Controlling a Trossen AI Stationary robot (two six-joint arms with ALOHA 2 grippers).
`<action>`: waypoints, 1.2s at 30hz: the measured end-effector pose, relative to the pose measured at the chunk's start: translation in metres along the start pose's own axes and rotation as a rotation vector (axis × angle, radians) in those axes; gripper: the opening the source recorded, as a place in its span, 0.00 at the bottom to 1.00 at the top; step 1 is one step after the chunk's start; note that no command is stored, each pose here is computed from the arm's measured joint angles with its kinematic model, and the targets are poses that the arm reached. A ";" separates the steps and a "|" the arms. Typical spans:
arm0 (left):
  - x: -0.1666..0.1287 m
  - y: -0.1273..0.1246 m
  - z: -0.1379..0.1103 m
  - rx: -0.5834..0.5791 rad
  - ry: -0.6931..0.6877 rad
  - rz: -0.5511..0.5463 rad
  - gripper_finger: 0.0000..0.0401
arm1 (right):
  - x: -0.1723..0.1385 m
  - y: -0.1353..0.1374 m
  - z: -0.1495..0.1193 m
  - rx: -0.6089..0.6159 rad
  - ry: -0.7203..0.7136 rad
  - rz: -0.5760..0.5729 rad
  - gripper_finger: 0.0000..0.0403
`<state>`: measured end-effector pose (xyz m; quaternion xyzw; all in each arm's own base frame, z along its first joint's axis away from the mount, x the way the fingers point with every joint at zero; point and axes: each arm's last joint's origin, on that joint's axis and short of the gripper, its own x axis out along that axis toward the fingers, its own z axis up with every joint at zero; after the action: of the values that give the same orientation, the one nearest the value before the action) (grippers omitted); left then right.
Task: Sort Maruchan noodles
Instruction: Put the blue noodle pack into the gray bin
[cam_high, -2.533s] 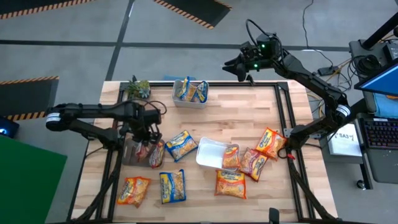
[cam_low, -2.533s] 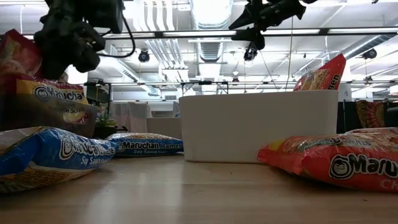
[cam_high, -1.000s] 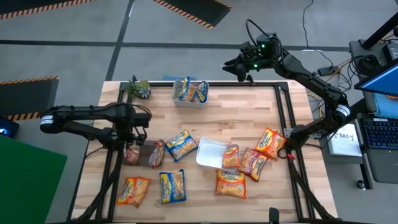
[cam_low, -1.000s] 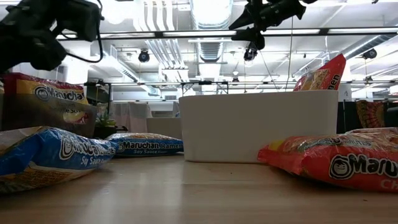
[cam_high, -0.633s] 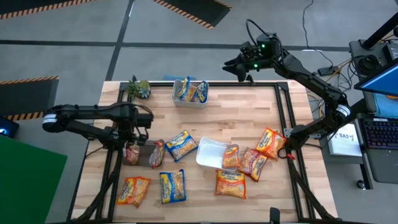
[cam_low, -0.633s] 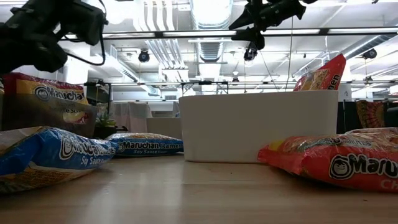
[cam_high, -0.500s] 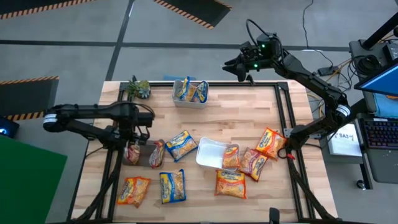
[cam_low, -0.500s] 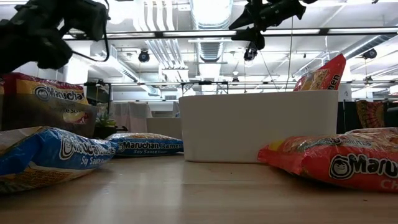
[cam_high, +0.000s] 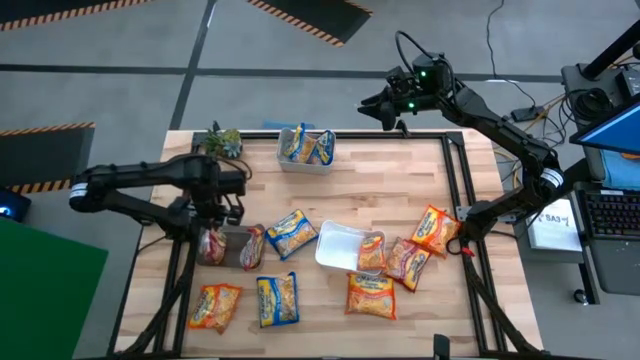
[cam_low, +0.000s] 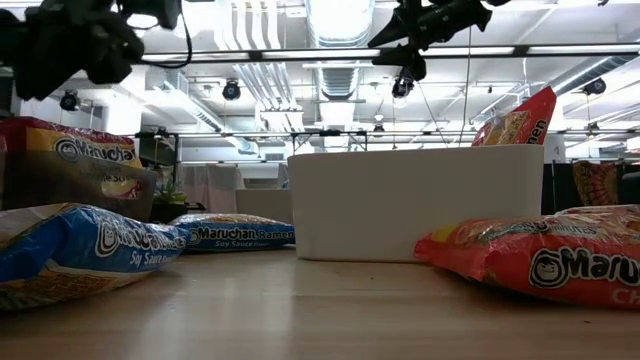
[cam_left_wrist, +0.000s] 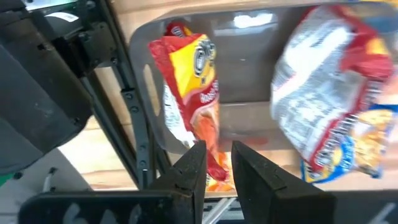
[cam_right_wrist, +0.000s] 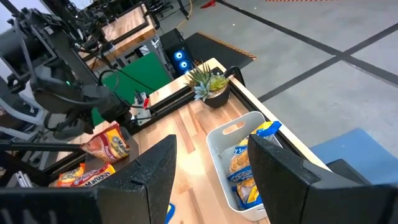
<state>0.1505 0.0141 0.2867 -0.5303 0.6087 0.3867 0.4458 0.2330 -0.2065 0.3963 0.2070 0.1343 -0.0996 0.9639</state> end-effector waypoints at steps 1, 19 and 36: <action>-0.003 -0.001 -0.001 0.004 -0.004 -0.012 0.15 | 0.000 0.000 0.000 0.000 0.000 0.000 0.46; -0.015 -0.003 -0.003 0.017 -0.053 -0.049 0.15 | 0.000 0.000 0.000 0.000 0.000 0.000 0.46; -0.049 -0.036 0.001 0.217 -0.356 -0.409 0.15 | 0.000 0.003 -0.001 0.145 0.021 0.077 0.46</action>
<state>0.1884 0.0253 0.3334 -0.5149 0.4393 0.3084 0.6684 0.2339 -0.2032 0.3970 0.2825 0.1288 -0.0695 0.9480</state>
